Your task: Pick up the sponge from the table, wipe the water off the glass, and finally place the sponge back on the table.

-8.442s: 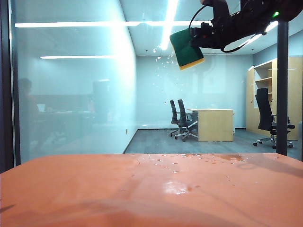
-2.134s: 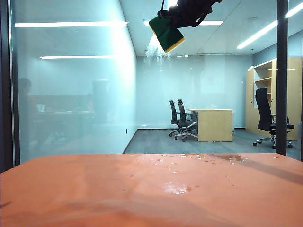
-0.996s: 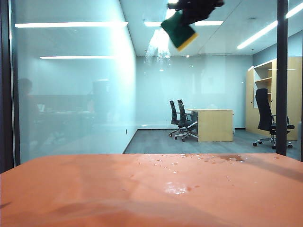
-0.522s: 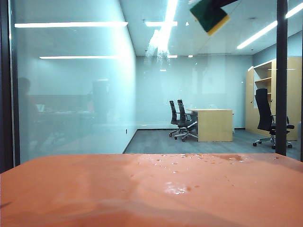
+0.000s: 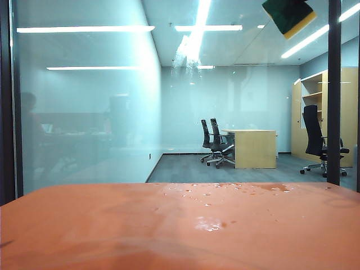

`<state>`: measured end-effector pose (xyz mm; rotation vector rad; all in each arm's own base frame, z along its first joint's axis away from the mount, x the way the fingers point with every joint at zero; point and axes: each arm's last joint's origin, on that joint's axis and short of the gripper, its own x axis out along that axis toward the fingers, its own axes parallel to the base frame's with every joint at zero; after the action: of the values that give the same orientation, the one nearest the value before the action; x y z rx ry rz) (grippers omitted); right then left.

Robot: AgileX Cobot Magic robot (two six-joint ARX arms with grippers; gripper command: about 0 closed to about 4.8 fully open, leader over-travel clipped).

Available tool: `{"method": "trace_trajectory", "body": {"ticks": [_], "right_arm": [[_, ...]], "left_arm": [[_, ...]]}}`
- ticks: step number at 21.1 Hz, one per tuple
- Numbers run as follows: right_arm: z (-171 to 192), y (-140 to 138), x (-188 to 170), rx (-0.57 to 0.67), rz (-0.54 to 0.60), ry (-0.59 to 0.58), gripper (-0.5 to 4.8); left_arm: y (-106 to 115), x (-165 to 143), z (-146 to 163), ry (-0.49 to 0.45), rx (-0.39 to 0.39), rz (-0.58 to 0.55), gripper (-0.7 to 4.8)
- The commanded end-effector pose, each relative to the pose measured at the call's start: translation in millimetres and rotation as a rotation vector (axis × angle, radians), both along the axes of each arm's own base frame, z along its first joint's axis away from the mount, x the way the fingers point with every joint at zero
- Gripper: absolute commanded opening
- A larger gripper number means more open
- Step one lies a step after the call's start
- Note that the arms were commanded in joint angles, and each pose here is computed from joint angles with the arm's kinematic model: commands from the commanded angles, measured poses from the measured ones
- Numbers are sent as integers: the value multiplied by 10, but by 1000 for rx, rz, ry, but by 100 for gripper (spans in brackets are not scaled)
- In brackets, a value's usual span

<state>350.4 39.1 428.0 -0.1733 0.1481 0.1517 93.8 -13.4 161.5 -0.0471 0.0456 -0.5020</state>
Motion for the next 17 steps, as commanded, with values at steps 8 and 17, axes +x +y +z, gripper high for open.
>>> {"method": "trace_trajectory", "body": {"ticks": [8,17], "right_arm": [[-689,-97,-527,176,-33,-30,-9],[-1713,-65,-746,363,21,143,-9]], "left_arm": [[0,-1,24,-18,4,2,183],[0,-1,24,-17,4,1,183]]}}
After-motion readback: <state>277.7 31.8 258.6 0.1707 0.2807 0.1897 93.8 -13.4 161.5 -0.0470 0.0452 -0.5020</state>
